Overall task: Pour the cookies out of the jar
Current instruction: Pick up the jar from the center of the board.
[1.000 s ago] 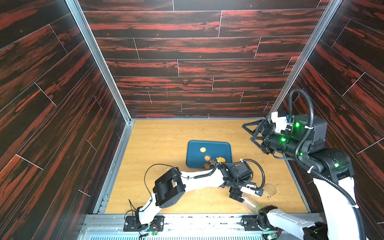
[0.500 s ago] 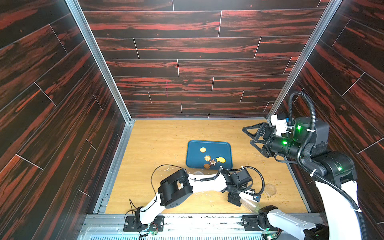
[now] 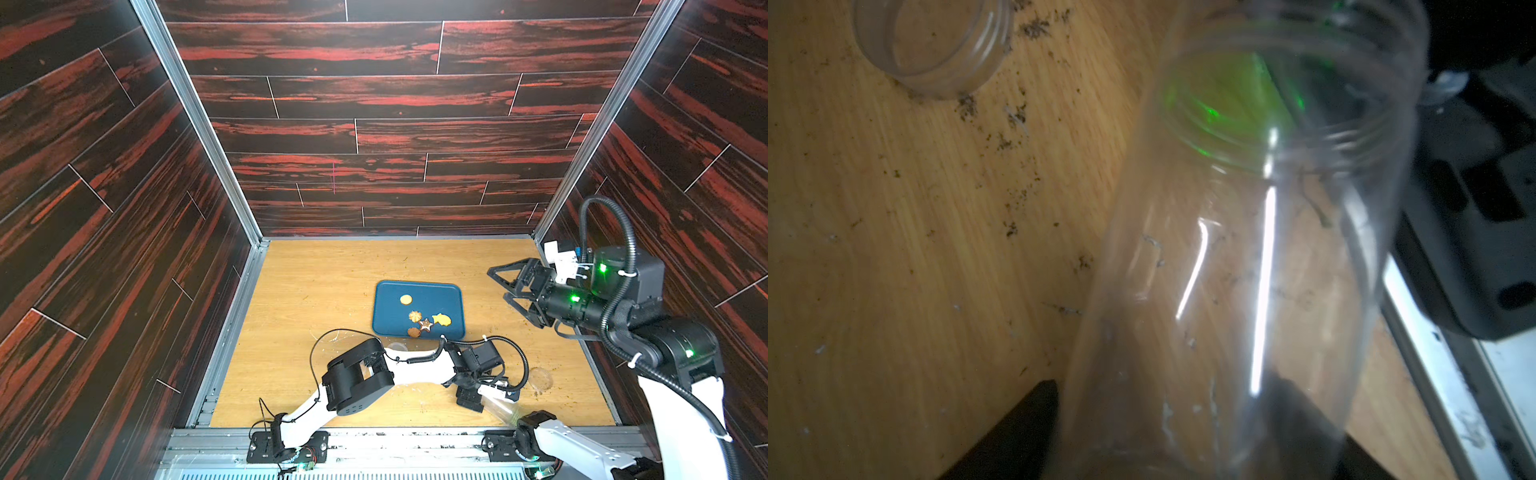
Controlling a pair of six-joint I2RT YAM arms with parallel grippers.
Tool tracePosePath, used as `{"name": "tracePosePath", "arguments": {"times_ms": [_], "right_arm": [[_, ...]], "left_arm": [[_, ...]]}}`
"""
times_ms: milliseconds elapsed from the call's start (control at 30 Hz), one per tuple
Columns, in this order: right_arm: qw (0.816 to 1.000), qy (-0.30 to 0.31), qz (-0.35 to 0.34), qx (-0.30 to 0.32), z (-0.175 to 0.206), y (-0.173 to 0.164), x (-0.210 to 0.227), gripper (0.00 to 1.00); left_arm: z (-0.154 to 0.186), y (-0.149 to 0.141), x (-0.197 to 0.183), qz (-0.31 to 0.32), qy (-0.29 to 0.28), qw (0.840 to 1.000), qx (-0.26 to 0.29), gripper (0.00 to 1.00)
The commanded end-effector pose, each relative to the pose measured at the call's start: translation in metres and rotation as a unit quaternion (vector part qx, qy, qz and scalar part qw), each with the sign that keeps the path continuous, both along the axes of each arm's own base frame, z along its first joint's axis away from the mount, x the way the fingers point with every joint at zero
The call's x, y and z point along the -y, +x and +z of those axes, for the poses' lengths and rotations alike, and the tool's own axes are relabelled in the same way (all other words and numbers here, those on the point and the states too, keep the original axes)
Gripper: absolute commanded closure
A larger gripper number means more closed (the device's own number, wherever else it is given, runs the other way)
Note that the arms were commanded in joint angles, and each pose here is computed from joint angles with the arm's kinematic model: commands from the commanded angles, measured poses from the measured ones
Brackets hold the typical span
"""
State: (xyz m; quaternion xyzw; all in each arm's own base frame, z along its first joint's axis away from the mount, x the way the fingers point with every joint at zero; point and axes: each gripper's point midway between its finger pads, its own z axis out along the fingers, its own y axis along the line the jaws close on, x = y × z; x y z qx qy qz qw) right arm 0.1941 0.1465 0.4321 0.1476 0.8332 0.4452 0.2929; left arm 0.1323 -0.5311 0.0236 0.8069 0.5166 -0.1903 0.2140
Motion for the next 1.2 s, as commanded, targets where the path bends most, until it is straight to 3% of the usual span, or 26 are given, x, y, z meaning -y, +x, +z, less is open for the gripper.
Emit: {"name": "tracePosePath", "arguments": {"times_ms": [0, 100, 200, 267, 400, 500, 633, 833, 1000, 1167], "right_arm": [[1.000, -0.012, -0.001, -0.011, -0.009, -0.004, 0.003, 0.02], [1.000, -0.012, 0.002, -0.012, -0.010, -0.003, 0.002, 0.02], [1.000, -0.012, 0.004, -0.015, -0.012, -0.002, 0.001, 0.02], [1.000, -0.013, 0.004, -0.017, -0.014, -0.001, 0.000, 0.02], [1.000, -0.014, 0.004, -0.017, -0.016, 0.003, -0.001, 0.02], [1.000, -0.015, 0.000, -0.013, -0.015, 0.005, 0.000, 0.02], [1.000, -0.020, -0.004, -0.010, -0.015, 0.009, 0.001, 0.02], [1.000, -0.023, -0.009, -0.006, -0.013, 0.017, 0.000, 0.02], [0.999, -0.039, -0.012, 0.012, -0.002, 0.025, 0.002, 0.02], [0.996, -0.064, -0.046, 0.033, 0.014, 0.036, 0.014, 0.02]], "left_arm": [[-0.011, -0.003, -0.003, -0.004, 0.017, 1.000, -0.002, 0.22], [-0.014, -0.006, -0.011, -0.007, 0.026, 1.000, -0.007, 0.27], [-0.016, -0.009, -0.020, -0.006, 0.045, 0.999, -0.013, 0.44], [-0.014, -0.011, -0.024, -0.006, 0.052, 0.998, -0.016, 0.46], [-0.009, -0.006, -0.030, 0.017, 0.063, 0.998, -0.011, 0.64], [0.000, 0.000, -0.034, 0.043, 0.063, 0.997, -0.003, 0.65], [0.019, 0.014, -0.033, 0.080, 0.027, 0.996, -0.006, 0.75], [0.039, 0.032, -0.040, 0.122, -0.009, 0.992, -0.006, 0.75], [0.086, 0.068, -0.048, 0.207, -0.092, 0.974, -0.025, 0.75], [0.155, 0.113, -0.069, 0.304, -0.188, 0.934, -0.030, 0.75]]}}
